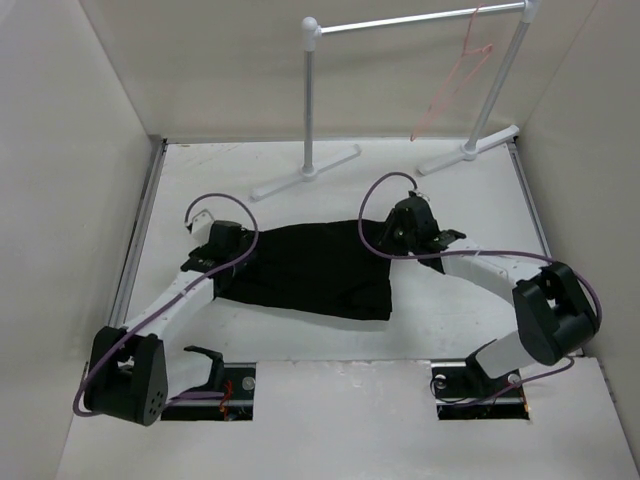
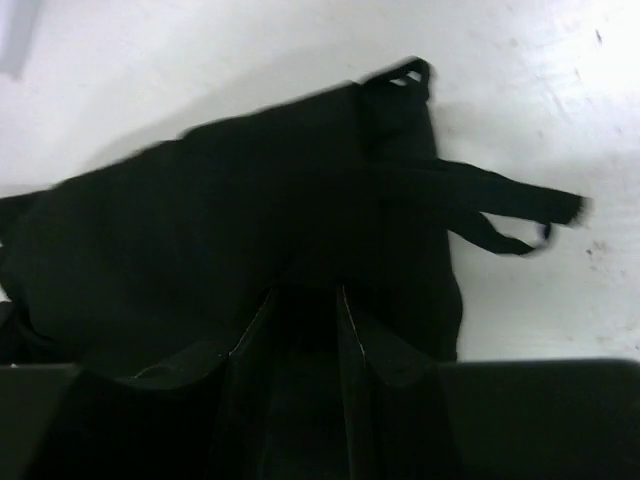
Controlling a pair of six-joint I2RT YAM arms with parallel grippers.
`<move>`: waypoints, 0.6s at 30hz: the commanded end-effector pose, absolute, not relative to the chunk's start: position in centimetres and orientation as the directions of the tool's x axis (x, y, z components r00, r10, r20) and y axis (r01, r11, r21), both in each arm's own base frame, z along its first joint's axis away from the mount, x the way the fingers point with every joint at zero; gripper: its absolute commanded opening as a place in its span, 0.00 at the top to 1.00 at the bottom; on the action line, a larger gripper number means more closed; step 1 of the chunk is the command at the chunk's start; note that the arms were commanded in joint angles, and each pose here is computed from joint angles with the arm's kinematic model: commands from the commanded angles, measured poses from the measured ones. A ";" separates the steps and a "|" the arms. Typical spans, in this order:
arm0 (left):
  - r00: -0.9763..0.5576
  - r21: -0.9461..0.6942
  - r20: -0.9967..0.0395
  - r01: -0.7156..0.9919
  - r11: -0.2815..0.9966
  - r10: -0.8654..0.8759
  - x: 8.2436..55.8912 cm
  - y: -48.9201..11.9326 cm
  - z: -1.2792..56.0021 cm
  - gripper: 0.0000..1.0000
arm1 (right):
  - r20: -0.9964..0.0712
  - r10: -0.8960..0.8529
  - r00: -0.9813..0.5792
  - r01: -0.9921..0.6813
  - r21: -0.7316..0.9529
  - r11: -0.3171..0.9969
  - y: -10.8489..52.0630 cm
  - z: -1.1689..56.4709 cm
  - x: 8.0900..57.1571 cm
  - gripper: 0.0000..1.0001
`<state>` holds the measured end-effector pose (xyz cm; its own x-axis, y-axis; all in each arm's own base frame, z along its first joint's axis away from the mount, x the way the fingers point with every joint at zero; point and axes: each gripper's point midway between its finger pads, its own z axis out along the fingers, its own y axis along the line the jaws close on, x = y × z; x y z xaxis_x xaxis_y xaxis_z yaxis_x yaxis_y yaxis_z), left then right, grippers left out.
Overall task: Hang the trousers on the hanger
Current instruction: Fold the trousers at the center of the board.
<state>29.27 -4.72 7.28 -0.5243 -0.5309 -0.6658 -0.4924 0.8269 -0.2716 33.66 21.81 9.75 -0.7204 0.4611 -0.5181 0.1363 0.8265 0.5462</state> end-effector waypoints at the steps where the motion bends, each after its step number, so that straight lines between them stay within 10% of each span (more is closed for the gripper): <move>1: -0.465 -0.248 -0.673 -0.590 0.768 -0.575 28.6 -1.4 4.9 0.31 | -0.532 0.475 -0.701 0.070 0.612 0.788 22.9 10.9 34.6 0.64; 8: -0.451 -0.238 -0.651 -0.643 0.728 -0.611 27.1 0.7 2.9 0.31 | -0.505 0.462 -0.728 0.112 0.578 0.808 22.6 8.0 34.2 0.60; 13: -0.376 -0.337 -0.672 -0.613 0.715 -0.638 27.5 0.7 7.7 0.28 | -0.554 0.464 -0.691 0.018 0.629 0.777 22.3 14.1 33.4 0.28; 18: -0.316 -0.414 -0.708 -0.539 0.734 -0.632 28.4 -0.3 14.0 0.26 | -0.593 0.444 -0.672 -0.083 0.656 0.751 21.5 20.6 32.1 0.25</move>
<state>27.55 0.40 9.82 -0.3477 -0.6404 -0.6848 -0.5878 0.7179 -0.3730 32.26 21.44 15.43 -0.7022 0.4586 -0.5446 0.0185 0.7764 0.6300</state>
